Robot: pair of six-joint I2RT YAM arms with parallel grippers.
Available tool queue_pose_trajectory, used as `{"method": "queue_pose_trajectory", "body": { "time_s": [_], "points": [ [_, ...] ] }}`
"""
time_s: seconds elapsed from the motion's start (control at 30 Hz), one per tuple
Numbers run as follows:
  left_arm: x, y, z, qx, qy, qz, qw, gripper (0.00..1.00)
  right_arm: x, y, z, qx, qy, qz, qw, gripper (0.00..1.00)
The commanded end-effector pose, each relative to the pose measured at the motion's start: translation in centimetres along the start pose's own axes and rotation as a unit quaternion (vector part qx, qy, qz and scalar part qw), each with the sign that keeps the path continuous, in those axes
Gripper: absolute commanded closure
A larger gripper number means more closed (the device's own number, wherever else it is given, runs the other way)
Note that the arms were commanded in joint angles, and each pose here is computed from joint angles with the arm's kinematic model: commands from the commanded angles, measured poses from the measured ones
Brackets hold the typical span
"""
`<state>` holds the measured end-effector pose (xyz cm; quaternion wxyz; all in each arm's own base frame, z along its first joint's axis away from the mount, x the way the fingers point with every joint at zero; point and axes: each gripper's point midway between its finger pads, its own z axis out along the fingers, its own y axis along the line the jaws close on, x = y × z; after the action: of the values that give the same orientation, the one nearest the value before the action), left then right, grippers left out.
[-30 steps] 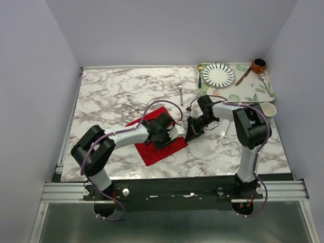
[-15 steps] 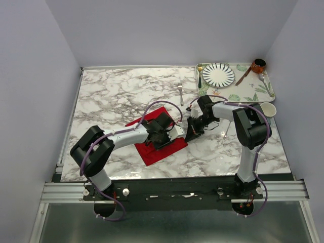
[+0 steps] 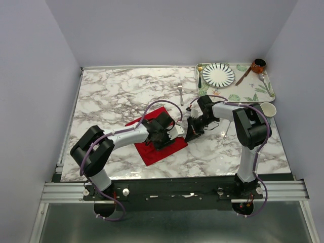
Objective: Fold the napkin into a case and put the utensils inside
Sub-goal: Rotate the rectangle-folded napkin at the center of the board, then pick up the rectangle-folded napkin at the center of the board.
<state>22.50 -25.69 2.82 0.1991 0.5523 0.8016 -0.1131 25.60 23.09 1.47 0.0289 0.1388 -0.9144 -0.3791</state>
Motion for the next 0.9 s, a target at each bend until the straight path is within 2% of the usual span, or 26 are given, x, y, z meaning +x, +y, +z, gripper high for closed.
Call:
{"method": "queue_pose_trajectory", "body": {
  "time_s": [0.0,0.57,0.73,0.87],
  "points": [
    [-0.5,0.7,-0.1,-0.019,-0.001,0.002,1.000,0.50,0.9,-1.7,1.0,0.028,0.015,0.005,0.999,0.99],
    [-1.8,1.4,0.1,-0.028,-0.013,-0.001,1.000,0.82,0.9,-1.7,1.1,0.026,0.015,0.007,1.000,0.99],
    [-2.7,1.0,0.2,-0.015,-0.023,-0.012,1.000,0.89,1.0,-1.8,1.2,0.026,0.017,0.007,0.999,0.99],
    [-3.0,0.5,0.2,0.000,-0.029,-0.021,0.999,0.89,0.9,-1.8,1.2,0.027,0.017,0.006,0.999,0.99]
  ]
}}
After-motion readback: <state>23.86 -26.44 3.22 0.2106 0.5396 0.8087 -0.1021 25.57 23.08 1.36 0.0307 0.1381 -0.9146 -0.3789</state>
